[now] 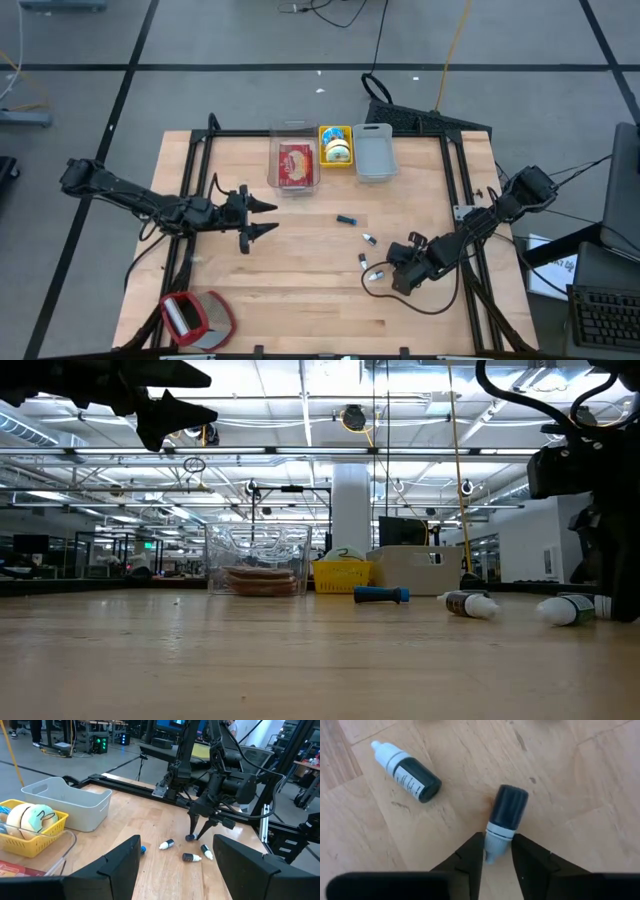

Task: Pick & Place Food Item
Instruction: Put the violet food coloring bottle into the grey bin, then put the big blue food coloring bottle into the grey bin

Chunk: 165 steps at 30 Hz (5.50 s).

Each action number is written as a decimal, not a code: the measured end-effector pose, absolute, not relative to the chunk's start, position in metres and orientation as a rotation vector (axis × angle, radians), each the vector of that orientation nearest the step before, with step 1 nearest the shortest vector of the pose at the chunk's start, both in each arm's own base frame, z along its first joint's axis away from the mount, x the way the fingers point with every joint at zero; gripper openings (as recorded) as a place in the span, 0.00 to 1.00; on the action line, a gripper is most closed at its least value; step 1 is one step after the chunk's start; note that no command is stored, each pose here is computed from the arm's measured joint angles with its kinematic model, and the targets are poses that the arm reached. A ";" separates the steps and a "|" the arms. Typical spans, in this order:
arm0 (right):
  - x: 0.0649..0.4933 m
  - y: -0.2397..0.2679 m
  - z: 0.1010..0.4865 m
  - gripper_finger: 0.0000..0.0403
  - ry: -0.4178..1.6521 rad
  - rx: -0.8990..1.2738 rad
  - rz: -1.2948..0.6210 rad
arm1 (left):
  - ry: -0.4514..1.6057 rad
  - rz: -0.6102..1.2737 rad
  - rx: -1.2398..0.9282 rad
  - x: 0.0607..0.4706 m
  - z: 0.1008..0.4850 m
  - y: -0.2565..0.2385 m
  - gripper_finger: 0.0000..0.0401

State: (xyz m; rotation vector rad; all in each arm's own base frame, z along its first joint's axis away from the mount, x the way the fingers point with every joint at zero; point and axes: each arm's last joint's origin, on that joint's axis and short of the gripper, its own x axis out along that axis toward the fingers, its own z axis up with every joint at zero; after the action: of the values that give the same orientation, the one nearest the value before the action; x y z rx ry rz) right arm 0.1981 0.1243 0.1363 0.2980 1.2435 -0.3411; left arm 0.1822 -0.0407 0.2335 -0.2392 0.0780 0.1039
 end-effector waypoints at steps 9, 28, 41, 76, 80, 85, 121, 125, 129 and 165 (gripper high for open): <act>0.200 0.123 0.136 0.25 1.219 0.314 -0.363 | 0.078 0.104 -0.236 0.182 0.234 -0.041 0.63; 0.206 0.115 0.136 0.24 1.190 0.384 -0.427 | 0.078 0.104 -0.239 0.182 0.234 -0.041 0.63; 0.207 0.109 0.158 0.20 1.103 0.417 -0.348 | 0.078 0.103 -0.236 0.182 0.234 -0.041 0.63; 0.268 -0.051 0.230 0.17 0.374 0.152 -0.430 | 0.079 0.101 -0.235 0.182 0.233 -0.041 0.63; 0.260 -0.088 0.230 0.18 0.362 0.204 -0.463 | 0.079 0.102 -0.235 0.182 0.233 -0.041 0.63; 0.242 -0.131 0.230 0.17 0.351 0.264 -0.519 | 0.079 0.101 -0.235 0.182 0.233 -0.041 0.63; 0.267 -0.223 0.174 0.18 0.923 0.358 -0.653 | 0.079 0.101 -0.235 0.182 0.233 -0.041 0.63; 0.267 -0.223 0.170 0.19 0.939 0.360 -0.657 | 0.078 0.101 -0.236 0.182 0.234 -0.041 0.63; 0.267 -0.223 0.171 0.19 0.940 0.349 -0.676 | 0.078 0.102 -0.236 0.182 0.234 -0.041 0.63; 0.261 -0.183 0.243 0.37 0.775 0.227 -0.627 | 0.078 0.102 -0.236 0.182 0.234 -0.041 0.63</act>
State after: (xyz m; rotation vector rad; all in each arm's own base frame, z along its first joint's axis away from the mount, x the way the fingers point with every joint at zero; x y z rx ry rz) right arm 0.2614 -0.1834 0.2427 0.2271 0.7747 -0.6266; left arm 0.1822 -0.0407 0.2335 -0.2356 0.0781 0.1018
